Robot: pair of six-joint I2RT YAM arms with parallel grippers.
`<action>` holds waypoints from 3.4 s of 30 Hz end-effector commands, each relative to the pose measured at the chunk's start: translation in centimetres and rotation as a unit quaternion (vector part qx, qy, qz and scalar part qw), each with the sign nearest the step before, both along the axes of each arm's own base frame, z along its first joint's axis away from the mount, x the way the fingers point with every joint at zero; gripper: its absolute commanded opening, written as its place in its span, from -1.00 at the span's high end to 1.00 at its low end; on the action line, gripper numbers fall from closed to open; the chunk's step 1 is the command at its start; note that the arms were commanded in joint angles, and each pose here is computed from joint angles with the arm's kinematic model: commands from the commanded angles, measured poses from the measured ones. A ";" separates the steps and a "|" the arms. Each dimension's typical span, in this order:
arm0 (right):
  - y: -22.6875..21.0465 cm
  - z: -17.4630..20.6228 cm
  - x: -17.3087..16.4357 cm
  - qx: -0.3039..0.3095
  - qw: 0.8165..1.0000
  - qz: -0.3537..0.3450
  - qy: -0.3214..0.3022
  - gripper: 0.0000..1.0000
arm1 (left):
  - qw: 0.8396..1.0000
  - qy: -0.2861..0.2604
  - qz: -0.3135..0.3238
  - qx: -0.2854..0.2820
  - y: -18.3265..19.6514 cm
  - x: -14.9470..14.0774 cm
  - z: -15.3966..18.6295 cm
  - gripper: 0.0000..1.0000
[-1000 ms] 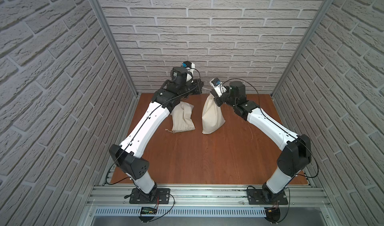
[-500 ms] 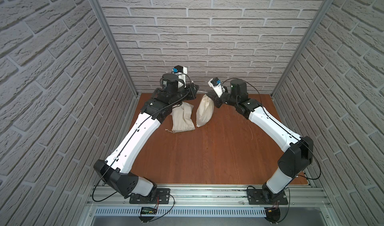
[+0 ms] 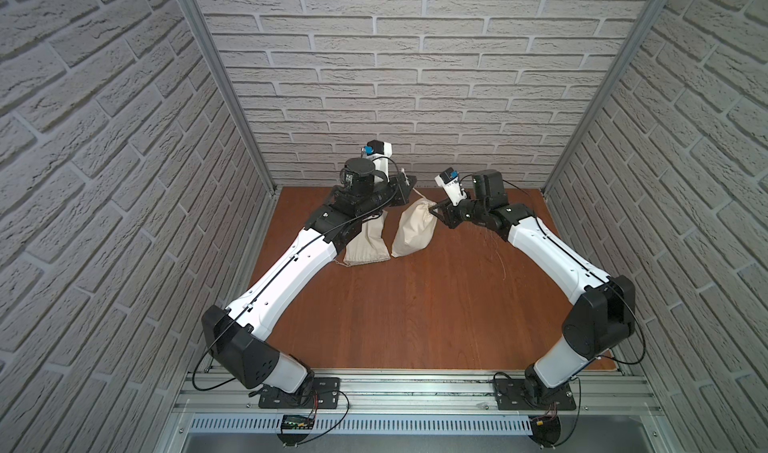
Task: Close the soil bag
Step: Frap the soil bag at the center of the board.
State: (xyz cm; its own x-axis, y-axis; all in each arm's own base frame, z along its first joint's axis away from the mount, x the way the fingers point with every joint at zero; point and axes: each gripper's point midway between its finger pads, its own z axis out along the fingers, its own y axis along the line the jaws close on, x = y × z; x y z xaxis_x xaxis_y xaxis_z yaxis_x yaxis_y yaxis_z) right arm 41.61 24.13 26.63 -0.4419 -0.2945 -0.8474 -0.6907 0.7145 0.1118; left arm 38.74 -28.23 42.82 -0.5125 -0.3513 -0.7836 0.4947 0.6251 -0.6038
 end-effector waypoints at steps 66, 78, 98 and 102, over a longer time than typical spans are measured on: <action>-3.1 -9.0 3.8 -0.116 0.986 -0.107 0.056 0.61 | 0.981 -0.173 0.022 -0.087 3.7 -3.7 14.8 1.00; -16.0 -19.4 0.3 -0.376 0.879 -0.258 0.140 0.09 | 0.952 -0.232 0.178 -0.095 15.3 -3.7 22.4 1.00; -4.4 -3.1 -1.9 -0.073 0.993 -0.092 0.009 -0.24 | 0.986 -0.157 0.038 -0.048 3.1 -1.7 13.0 1.00; -1.3 1.8 -3.0 -0.011 0.999 -0.035 -0.025 -0.29 | 0.990 -0.134 0.007 -0.043 -1.0 -0.5 10.5 1.00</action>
